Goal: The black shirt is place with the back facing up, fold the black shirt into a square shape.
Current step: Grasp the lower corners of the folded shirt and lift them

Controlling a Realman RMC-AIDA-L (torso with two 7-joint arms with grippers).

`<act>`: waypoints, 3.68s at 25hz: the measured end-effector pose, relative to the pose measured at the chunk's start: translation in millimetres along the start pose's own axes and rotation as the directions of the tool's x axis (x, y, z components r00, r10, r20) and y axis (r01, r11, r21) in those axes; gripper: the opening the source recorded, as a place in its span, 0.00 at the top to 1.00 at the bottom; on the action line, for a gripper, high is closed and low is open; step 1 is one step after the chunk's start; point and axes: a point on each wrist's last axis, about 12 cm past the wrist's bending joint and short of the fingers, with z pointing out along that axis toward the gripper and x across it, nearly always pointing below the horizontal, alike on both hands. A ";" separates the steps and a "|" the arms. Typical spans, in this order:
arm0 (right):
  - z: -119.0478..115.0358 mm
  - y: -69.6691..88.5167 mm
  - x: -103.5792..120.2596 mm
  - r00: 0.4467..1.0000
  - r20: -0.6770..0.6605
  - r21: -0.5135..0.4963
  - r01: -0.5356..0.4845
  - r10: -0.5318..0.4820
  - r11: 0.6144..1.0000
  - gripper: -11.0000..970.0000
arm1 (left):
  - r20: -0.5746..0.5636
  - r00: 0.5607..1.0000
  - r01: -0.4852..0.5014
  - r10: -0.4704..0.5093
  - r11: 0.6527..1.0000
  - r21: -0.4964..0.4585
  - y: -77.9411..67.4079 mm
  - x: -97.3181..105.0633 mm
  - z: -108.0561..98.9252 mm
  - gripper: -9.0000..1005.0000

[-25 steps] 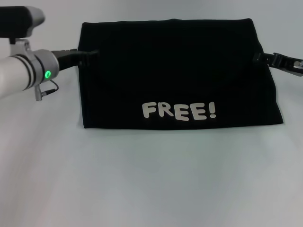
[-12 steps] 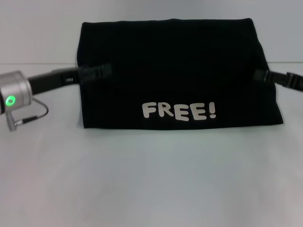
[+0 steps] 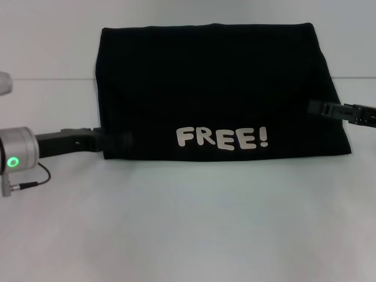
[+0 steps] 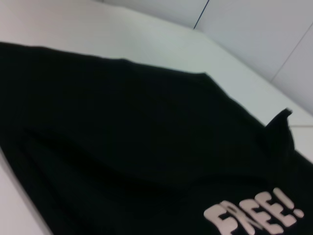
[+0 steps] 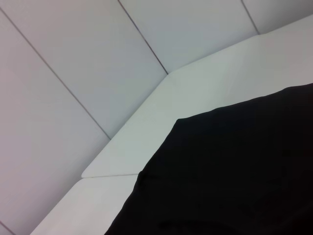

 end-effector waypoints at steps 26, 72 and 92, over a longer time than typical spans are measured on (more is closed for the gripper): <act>-0.4 -7.0 -3.6 1.000 0.025 0.059 -0.014 0.012 0.998 0.04 | -0.134 0.986 -0.111 0.096 0.987 -0.114 -1.9 15.7 28.1 0.09; 1.2 -32.7 6.1 0.981 -0.158 0.329 -0.052 0.110 0.943 0.04 | -0.169 0.971 -0.187 0.170 0.978 -0.088 -2.9 3.7 22.5 0.98; 18.4 -35.8 20.7 0.977 -0.181 0.394 -0.030 0.109 0.919 0.12 | -0.166 0.970 -0.197 0.180 0.976 -0.092 -1.8 -2.0 23.3 0.97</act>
